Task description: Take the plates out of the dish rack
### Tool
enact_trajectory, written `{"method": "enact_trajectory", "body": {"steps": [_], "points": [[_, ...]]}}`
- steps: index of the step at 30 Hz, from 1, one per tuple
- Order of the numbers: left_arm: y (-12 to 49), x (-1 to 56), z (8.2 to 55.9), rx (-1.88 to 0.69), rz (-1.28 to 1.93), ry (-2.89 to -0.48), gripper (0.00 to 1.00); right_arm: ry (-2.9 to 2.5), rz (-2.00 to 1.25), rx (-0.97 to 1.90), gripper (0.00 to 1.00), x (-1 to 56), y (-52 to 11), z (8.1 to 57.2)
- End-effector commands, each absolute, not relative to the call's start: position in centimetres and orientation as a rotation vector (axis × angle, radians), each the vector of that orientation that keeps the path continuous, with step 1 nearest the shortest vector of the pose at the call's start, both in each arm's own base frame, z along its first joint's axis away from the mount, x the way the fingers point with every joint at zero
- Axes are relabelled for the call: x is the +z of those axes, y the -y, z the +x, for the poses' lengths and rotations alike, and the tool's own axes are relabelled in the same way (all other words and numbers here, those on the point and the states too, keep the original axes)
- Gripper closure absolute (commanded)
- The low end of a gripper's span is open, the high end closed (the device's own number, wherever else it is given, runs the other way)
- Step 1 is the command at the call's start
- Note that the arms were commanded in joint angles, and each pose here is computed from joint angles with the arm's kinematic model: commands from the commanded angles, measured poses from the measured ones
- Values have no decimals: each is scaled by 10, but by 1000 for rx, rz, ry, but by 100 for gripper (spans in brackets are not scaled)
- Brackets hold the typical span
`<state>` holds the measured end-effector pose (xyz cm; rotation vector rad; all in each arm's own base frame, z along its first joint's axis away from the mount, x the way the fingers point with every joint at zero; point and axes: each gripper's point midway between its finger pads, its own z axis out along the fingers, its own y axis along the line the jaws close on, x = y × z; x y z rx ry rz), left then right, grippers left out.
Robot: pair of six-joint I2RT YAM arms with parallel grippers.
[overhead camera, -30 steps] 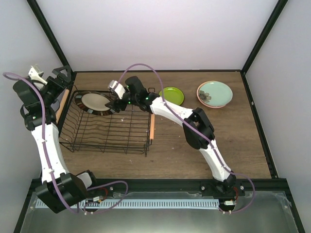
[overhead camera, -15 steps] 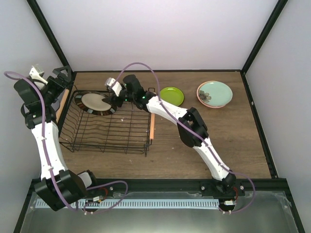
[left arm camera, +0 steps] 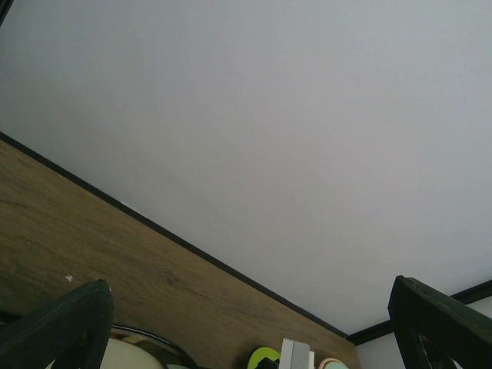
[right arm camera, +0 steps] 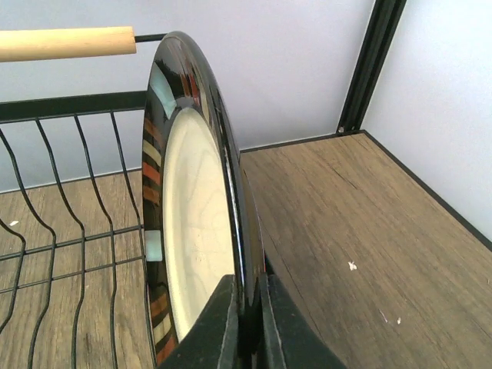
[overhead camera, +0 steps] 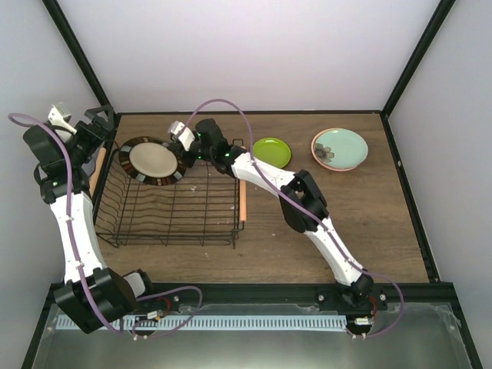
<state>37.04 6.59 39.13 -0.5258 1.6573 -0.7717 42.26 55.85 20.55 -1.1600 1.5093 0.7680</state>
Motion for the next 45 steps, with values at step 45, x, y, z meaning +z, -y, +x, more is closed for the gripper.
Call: {"method": "enact_trajectory", "body": {"steps": [45], "points": [[-64, 429, 379, -811, -463, -1559, 0, -1410, -346, 453, 99, 516, -236, 497]]}}
